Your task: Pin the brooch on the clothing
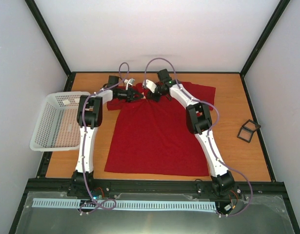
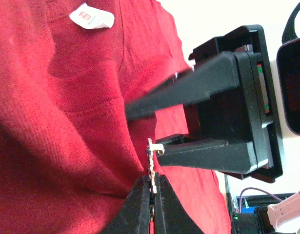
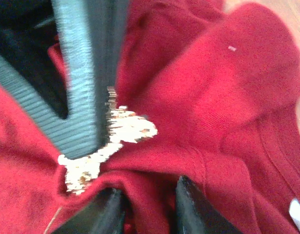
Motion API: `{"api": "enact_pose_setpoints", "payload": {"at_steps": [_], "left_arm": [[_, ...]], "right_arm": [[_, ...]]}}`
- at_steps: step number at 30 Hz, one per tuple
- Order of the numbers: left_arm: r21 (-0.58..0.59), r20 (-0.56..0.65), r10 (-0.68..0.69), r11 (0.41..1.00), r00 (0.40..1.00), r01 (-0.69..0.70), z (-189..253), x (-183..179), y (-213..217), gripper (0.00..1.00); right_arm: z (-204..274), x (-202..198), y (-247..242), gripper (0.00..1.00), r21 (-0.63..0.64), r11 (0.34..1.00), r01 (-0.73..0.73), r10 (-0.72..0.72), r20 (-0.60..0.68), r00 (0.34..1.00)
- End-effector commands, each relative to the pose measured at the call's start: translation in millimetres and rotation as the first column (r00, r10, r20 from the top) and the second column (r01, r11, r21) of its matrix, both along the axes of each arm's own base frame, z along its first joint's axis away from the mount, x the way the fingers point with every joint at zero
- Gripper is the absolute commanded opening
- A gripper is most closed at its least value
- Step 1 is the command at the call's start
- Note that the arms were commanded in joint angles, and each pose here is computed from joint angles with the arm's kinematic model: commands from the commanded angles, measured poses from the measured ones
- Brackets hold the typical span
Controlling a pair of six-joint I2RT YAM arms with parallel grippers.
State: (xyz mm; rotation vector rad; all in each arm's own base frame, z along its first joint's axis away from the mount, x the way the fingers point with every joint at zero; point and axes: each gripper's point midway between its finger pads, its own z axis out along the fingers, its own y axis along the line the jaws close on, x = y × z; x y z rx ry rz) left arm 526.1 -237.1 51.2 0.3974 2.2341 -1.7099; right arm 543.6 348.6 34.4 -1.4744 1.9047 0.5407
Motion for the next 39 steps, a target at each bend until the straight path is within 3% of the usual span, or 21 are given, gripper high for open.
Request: {"api": "enact_pose_setpoints", "payload": {"at_steps": [1,8,12,16,29,33,39], "left_arm": [[-0.017,0.076,-0.039,0.999,0.996,0.041,20,-4,-10,0.01],[0.028,0.195,-0.029,0.999,0.98,0.024,17,3,-7,0.01],[0.01,0.218,-0.042,0.999,0.975,0.041,23,2,-7,0.02],[-0.008,0.232,-0.051,0.998,0.971,0.054,31,2,-6,0.04],[-0.095,0.156,-0.098,0.989,0.983,0.114,46,-15,-8,0.01],[-0.098,0.185,-0.094,0.989,0.978,0.114,53,-12,-8,0.01],[-0.087,0.172,-0.084,0.991,0.982,0.1,48,-11,-5,0.01]], "right_arm": [[27,15,-7,0.36,0.011,0.999,0.043,-0.043,0.073,0.996],[61,-2,-29,0.48,0.012,0.999,0.035,-0.036,0.07,0.997],[37,-22,-35,0.61,0.002,1.0,-0.025,0.025,0.035,0.999],[27,-25,-34,0.67,0.006,0.999,-0.036,0.036,0.029,0.999],[13,-20,-17,0.7,0.009,1.0,-0.026,0.026,0.025,0.999],[9,-18,-22,0.71,-0.012,1.0,0.008,-0.007,0.035,0.999],[19,-18,-31,0.71,-0.053,0.998,-0.022,0.032,0.19,0.981]]}}
